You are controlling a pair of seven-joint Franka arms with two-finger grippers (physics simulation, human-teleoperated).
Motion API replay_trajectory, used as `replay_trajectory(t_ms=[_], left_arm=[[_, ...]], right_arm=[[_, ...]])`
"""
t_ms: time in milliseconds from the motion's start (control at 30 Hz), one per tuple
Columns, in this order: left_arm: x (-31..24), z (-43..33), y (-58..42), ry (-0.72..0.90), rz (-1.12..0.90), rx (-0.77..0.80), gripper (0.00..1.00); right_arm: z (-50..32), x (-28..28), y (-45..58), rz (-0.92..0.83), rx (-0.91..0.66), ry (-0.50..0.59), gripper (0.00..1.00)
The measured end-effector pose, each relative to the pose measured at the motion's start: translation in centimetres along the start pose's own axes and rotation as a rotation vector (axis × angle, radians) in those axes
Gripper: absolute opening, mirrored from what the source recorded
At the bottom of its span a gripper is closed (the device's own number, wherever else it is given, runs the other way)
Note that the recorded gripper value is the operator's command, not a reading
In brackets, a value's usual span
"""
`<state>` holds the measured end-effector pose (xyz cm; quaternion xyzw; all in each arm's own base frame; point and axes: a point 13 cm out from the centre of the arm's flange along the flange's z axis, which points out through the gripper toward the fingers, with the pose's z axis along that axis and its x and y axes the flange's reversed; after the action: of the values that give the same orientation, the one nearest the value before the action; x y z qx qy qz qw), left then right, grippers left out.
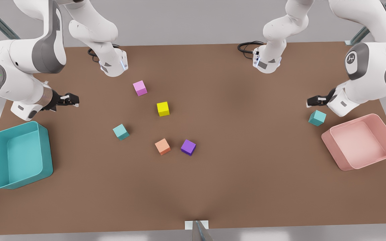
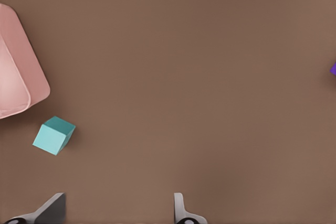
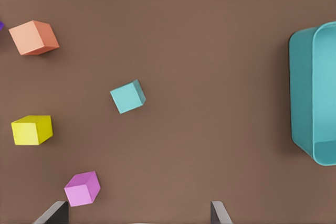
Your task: Stack the two blue cubes on top of each other
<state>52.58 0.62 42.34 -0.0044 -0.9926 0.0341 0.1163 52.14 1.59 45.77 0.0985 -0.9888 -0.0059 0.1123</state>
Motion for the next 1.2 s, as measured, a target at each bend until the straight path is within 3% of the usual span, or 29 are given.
replay_trajectory(t_ms=[167,333,533,600,700,900,1067,1200], left_arm=[[-0.3,0.0,-0.1,-0.008,0.006,0.000,1.00],[-0.5,0.2,-0.2,-0.008,0.011,0.001,1.00],[-0.5,0.3,0.0,-0.007,0.011,0.001,1.00],[-0.5,0.3,0.0,-0.007,0.012,0.001,1.00],[-0.6,0.3,0.0,-0.008,0.014,0.001,1.00],[-0.6,0.3,-0.1,-0.007,0.016,0.001,1.00],[-0.7,0.5,0.0,-0.004,0.017,0.002,1.00],[-0.7,0.6,0.0,-0.002,0.017,0.003,1.00]], right_arm=[[1.0,-0.9,-0.1,-0.018,0.002,0.017,1.00],[7.8,-2.5,-0.4,0.014,-0.032,0.167,1.00],[15.7,0.4,2.8,0.226,-0.139,0.350,1.00],[19.1,2.2,2.4,0.320,-0.134,0.366,1.00],[24.1,3.6,1.6,0.465,-0.131,0.320,1.00],[31.6,0.5,5.4,0.674,-0.097,0.165,1.00],[32.5,-4.3,5.9,0.914,-0.188,0.027,1.00],[32.5,-6.2,5.5,1.065,-0.236,-0.024,1.00]])
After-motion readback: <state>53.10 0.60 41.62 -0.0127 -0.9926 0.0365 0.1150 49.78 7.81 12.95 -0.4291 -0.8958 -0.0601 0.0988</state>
